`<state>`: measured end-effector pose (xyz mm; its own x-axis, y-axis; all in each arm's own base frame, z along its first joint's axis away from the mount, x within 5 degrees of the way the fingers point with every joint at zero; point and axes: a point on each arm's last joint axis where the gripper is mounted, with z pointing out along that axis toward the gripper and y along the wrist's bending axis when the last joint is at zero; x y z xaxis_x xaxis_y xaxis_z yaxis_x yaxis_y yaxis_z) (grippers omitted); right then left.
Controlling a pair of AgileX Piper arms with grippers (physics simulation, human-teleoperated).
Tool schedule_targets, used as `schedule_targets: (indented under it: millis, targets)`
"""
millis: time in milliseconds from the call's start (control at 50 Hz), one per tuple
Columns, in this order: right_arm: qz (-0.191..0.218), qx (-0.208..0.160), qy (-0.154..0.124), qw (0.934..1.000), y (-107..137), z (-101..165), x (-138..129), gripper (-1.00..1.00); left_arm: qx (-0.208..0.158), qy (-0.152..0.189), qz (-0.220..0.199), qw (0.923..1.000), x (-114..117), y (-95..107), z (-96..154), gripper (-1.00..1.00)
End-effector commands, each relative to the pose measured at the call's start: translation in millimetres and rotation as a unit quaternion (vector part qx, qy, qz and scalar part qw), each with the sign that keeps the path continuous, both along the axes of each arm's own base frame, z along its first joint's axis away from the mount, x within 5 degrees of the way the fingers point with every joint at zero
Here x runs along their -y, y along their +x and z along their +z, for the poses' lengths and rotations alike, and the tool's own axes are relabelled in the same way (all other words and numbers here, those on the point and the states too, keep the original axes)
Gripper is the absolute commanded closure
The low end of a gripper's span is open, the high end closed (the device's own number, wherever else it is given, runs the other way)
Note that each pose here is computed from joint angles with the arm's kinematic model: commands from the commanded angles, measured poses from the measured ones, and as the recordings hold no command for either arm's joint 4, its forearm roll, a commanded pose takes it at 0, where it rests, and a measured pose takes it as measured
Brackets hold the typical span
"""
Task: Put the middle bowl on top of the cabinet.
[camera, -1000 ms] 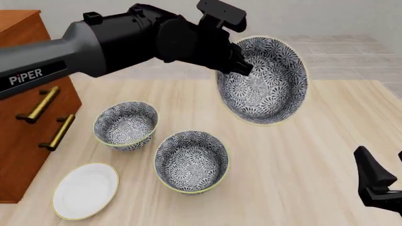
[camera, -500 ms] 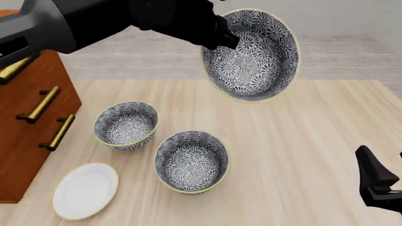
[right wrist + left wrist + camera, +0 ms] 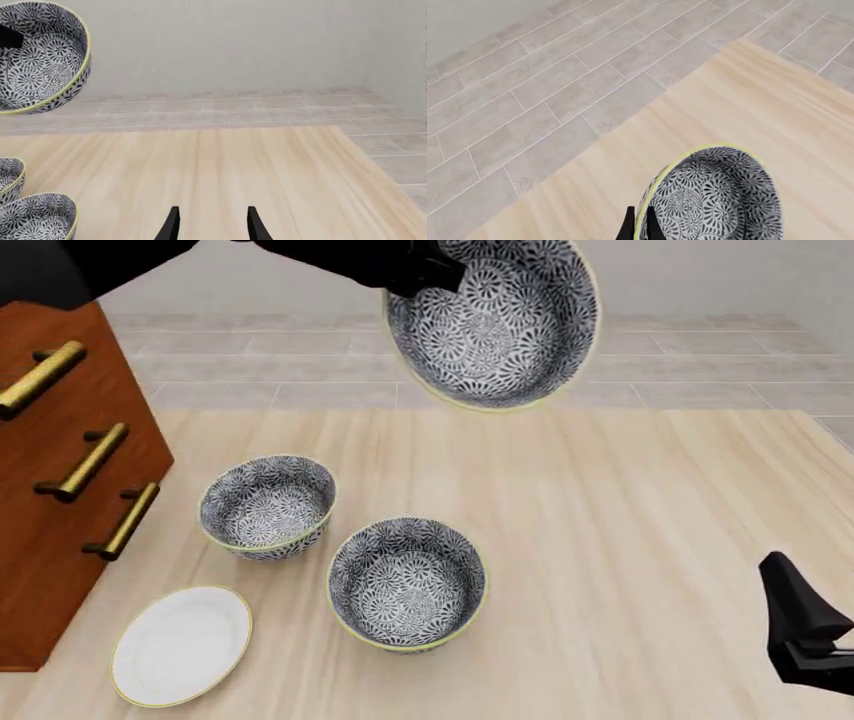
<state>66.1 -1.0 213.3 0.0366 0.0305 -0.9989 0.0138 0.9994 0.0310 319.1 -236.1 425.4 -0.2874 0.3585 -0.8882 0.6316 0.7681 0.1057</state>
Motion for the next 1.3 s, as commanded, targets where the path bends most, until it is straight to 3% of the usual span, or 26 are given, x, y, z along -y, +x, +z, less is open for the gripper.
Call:
schedule_targets:
  millis: [20, 560, 580, 640, 820, 1080, 1300]
  targets:
    - [-0.001, 0.001, 0.001, 1.0000, 0, 0, 0, -1.00, 0.017, 0.001, 0.016, 0.9997, -20, 2, 18, 1.00]
    - [-0.004, 0.007, 0.003, 1.0000, -5, 5, 0, -1.00, 0.052, -0.024, 0.041, 0.9975, -51, -13, 59, 1.00]
    - [-0.004, 0.008, 0.003, 1.0000, -6, 5, 0, -1.00, 0.067, -0.026, 0.043, 0.9965, -57, -17, 64, 1.00]
    - [-0.004, 0.008, 0.003, 1.0000, -6, 5, 0, -1.00, 0.057, -0.028, 0.047, 0.9969, -57, -16, 64, 1.00]
    - [-0.003, 0.009, 0.004, 1.0000, -5, 6, 0, -1.00, 0.072, -0.032, 0.056, 0.9953, -67, -20, 75, 1.00]
    - [-0.004, 0.008, 0.003, 1.0000, -4, 7, 0, -1.00, 0.087, -0.021, 0.101, 0.9909, -103, -13, 80, 1.00]
    - [-0.004, 0.008, 0.003, 1.0000, -5, 7, 0, -1.00, 0.089, -0.024, 0.118, 0.9886, -115, -14, 84, 1.00]
